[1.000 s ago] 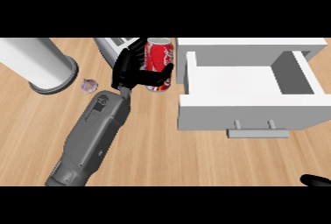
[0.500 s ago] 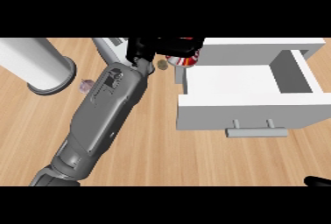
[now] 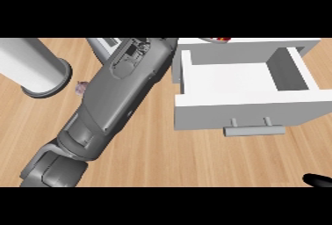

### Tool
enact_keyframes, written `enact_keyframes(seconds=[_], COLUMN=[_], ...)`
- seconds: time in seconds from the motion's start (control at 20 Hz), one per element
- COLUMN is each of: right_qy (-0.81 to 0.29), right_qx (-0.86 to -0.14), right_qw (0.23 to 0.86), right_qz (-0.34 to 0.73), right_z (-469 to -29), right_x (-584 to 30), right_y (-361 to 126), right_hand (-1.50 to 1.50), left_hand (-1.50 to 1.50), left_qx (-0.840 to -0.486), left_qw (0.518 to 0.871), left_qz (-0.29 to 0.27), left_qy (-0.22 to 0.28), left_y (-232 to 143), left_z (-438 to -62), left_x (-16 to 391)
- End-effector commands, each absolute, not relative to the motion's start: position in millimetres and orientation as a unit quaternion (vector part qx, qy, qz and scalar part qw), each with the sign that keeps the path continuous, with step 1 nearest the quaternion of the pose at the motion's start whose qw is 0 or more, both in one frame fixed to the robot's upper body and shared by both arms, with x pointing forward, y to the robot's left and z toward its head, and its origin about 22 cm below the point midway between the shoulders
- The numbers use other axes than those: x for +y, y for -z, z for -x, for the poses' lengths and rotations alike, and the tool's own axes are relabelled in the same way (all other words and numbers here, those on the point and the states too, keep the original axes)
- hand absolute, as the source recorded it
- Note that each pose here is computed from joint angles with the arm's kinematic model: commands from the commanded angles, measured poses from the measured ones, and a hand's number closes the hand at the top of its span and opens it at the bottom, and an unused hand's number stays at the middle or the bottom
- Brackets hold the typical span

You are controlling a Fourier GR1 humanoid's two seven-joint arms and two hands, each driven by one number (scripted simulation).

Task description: Pick up the can, place it into the drawer and close the drawer

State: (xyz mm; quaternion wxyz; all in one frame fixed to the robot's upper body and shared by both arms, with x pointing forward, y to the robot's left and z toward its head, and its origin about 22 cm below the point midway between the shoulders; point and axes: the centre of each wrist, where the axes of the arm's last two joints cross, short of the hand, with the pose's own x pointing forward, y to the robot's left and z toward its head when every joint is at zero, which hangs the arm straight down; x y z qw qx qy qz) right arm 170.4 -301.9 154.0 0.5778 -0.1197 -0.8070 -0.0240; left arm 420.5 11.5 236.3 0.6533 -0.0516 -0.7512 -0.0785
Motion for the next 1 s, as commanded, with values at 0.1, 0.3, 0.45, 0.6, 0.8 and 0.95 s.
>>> enact_keyframes(seconds=[0.1,0.3,0.45,0.6,0.8,0.95], right_qy=[0.02,0.015,0.019,0.01,0.003,-0.003], right_qx=[-0.808,-0.811,-0.813,-0.817,-0.811,-0.809], right_qw=[0.578,0.574,0.573,0.568,0.575,0.579], right_qz=[0.117,0.116,0.103,0.098,0.112,0.103], right_z=[-169,-169,-172,-182,-182,-188], right_x=[-295,-303,-289,-293,-298,-293], right_y=[-158,-167,-163,-167,-172,-163], right_hand=[-1.5,-1.5,-1.5,-1.5,-1.5,-1.5], left_hand=[1.5,1.5,1.5,1.5,-1.5,-1.5], left_qx=[-0.744,-0.746,-0.742,-0.75,-0.742,-0.751], left_qw=[0.66,0.659,0.664,0.655,0.665,0.657], left_qz=[0.033,0.022,0.006,-0.001,-0.033,-0.04], left_qy=[0.098,0.095,0.095,0.092,0.077,0.053], left_y=[-236,-253,-249,-249,-251,-251], left_z=[-431,-429,-430,-431,-432,-431], left_x=[0,-13,-16,-18,-20,-22])
